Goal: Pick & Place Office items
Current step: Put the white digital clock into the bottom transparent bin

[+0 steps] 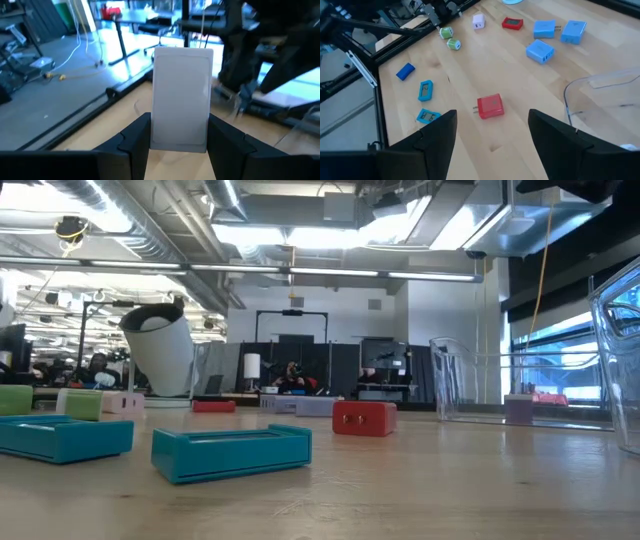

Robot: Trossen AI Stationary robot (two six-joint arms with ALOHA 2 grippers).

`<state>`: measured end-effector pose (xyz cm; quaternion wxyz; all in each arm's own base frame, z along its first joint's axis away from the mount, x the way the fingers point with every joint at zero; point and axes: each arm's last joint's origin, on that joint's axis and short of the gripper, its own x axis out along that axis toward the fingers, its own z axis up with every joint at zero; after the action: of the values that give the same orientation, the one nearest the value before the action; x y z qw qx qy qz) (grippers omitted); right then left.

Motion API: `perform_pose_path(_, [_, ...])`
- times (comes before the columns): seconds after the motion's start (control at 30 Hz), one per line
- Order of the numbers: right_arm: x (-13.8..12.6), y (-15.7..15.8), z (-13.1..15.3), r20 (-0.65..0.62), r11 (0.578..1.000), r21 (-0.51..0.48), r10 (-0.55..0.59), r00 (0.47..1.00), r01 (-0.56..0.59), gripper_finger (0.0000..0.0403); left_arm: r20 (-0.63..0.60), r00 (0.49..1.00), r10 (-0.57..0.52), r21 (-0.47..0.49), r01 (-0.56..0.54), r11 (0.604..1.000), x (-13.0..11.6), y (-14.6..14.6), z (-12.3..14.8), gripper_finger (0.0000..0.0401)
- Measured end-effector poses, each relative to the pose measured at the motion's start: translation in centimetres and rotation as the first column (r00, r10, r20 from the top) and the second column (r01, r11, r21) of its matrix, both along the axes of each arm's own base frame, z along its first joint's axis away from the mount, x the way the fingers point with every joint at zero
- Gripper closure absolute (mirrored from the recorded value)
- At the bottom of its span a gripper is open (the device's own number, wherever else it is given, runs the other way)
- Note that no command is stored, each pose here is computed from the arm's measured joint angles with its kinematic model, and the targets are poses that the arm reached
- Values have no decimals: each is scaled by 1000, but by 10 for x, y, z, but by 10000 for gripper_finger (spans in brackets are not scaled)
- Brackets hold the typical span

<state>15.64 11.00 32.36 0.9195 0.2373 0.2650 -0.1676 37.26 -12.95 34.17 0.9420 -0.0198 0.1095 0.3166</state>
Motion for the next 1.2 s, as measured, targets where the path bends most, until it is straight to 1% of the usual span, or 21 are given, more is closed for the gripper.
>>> perform_pose_path(0.13, [0, 0, 0, 1, 1000, 26, -10, 1000, 10, 153, 42, 999, -30, 2, 30, 1000, 3, -1, 6, 241])
perform_pose_path(0.37, [1, 1, 1, 17, 999, 44, -7, 1000, 6, 153, 91, 995, -40, 0, 41, 999, 4, -3, 12, 243])
perform_pose_path(0.67, [1, 2, 1, 19, 999, 47, -6, 1000, 5, 153, 113, 992, -60, -12, 62, 998, 4, -6, 14, 243])
perform_pose_path(0.73, [1, 2, 1, 11, 998, 56, 5, 1000, -6, 153, 121, 989, -80, -20, 83, 996, 4, -8, 15, 243])
perform_pose_path(0.8, [1, 3, 1, 2, 998, 68, 19, 1000, -19, 153, 127, 985, -121, -32, 126, 991, 5, -9, 15, 242])
perform_pose_path(0.9, [1, 3, 1, -15, 995, 90, 45, 999, -43, 153, 151, 969, -197, -68, 209, 975, 8, -12, 14, 242])
perform_pose_path(1.0, [-1, 3, 2, -27, 990, 122, 79, 996, -75, 153, 159, 954, -254, -131, 275, 952, 17, -16, 3, 243])
perform_pose_path(1.07, [-4, 2, 4, -28, 985, 144, 98, 995, -93, 153, 157, 949, -272, -173, 298, 939, 22, -19, -8, 243])
perform_pose_path(1.2, [-11, -4, 10, -7, 977, 175, 128, 992, -124, 153, 196, 938, -286, -247, 329, 911, 39, -26, -31, 241])
